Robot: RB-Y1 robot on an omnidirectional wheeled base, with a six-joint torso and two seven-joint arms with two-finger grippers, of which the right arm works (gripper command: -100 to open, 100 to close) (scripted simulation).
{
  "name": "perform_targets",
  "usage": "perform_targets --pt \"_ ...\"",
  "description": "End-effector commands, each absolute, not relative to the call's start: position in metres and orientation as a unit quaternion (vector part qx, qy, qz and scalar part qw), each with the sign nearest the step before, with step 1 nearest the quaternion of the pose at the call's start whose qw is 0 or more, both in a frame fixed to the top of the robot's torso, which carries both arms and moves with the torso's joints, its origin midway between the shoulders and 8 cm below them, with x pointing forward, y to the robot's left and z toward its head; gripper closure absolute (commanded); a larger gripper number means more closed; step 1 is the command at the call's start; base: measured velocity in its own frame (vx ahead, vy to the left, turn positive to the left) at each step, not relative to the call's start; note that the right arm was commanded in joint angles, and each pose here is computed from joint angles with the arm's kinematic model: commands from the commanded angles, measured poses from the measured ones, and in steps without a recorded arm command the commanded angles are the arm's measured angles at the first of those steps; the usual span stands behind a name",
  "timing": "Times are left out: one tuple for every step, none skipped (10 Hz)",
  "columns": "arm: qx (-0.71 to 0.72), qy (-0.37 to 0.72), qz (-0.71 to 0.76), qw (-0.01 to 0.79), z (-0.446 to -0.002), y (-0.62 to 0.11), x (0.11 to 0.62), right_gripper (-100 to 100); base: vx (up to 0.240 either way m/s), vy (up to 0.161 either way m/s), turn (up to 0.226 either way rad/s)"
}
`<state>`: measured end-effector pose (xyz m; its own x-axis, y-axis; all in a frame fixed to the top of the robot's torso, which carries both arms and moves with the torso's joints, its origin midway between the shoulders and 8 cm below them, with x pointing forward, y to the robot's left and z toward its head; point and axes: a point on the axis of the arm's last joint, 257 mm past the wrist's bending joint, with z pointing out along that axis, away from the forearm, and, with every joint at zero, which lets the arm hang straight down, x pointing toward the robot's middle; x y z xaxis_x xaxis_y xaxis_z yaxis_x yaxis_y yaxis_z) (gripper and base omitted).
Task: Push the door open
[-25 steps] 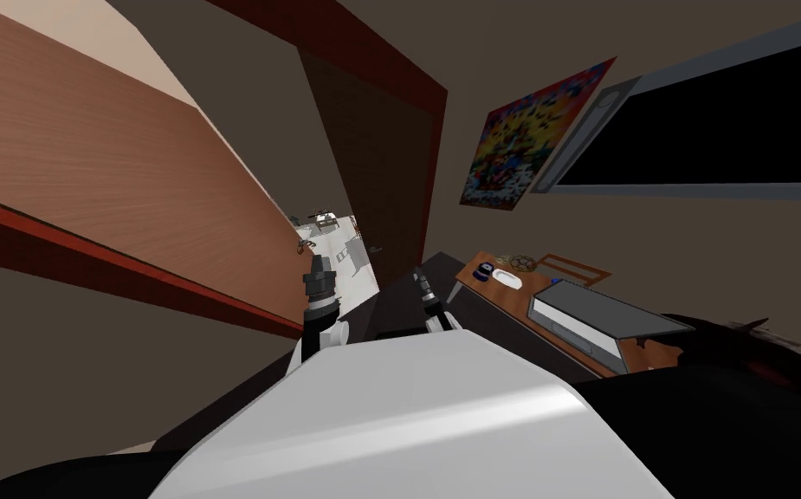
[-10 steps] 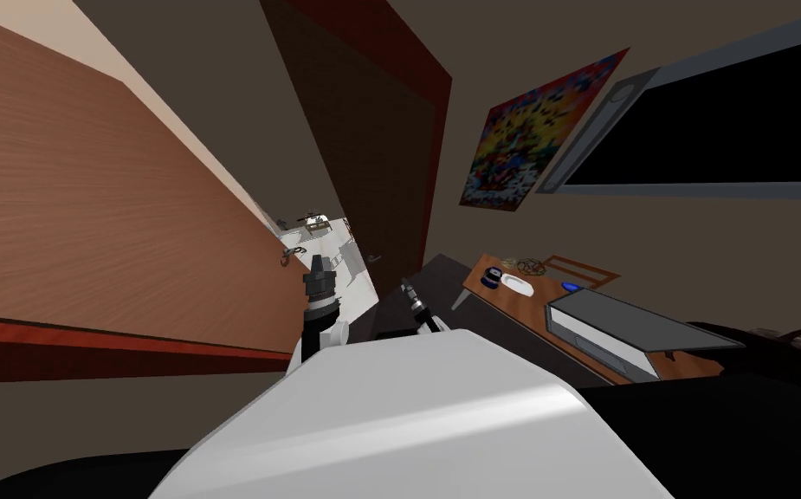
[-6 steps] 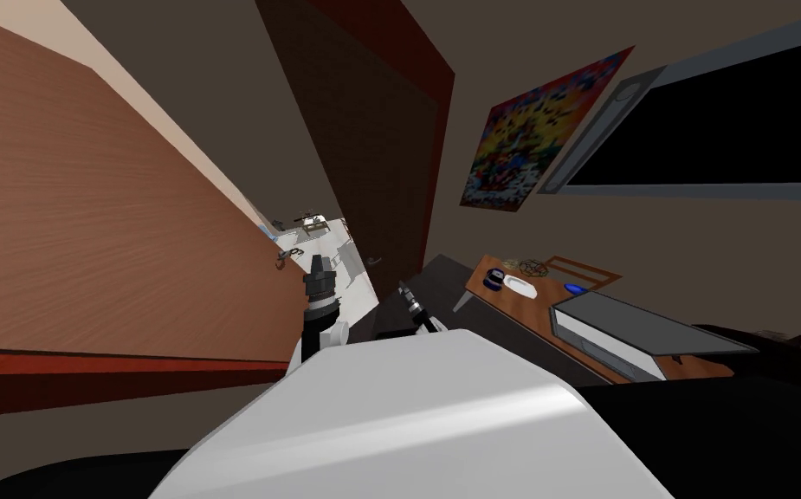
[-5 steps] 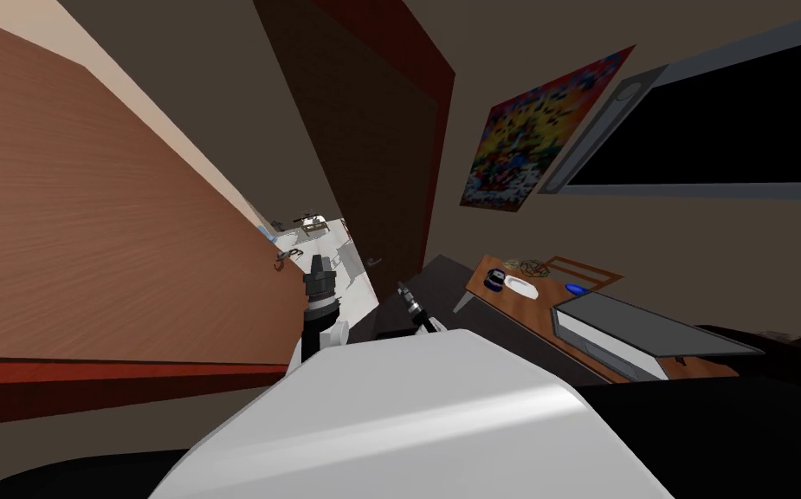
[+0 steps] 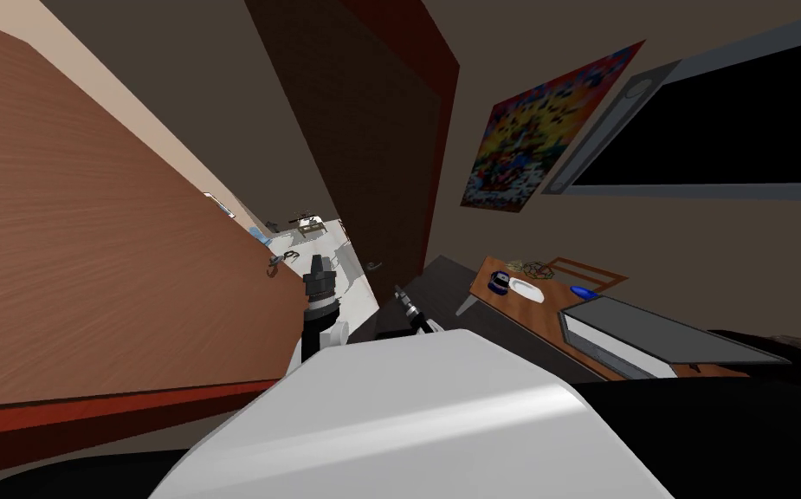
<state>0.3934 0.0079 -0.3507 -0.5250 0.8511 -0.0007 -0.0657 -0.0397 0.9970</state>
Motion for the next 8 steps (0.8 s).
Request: perform_targets --pt "0.329 0.598 0.641 0.35 -0.356 0.013 0.391 -100 0.108 0.031 -0.025" --pt "0.328 0.604 0.642 0.341 -0.363 0.019 0.387 -100 0.136 0.061 -0.047" --pt "0.327 0.607 0.642 0.337 -0.366 0.022 0.385 -100 0.141 0.068 -0.037" --pt "0.325 0.611 0.642 0.33 -0.371 0.027 0.381 -100 0.141 0.048 -0.04" --pt "0.323 0.616 0.642 0.323 -0.376 0.032 0.378 -100 0.13 0.053 -0.043" --pt "0.322 0.618 0.642 0.319 -0.378 0.034 0.377 -100 0.132 0.064 -0.033" --pt "0.321 0.621 0.642 0.313 -0.382 0.038 0.374 -100 0.15 0.066 -0.031" --pt "0.32 0.624 0.643 0.309 -0.385 0.042 0.371 -100 0.154 0.047 -0.031"
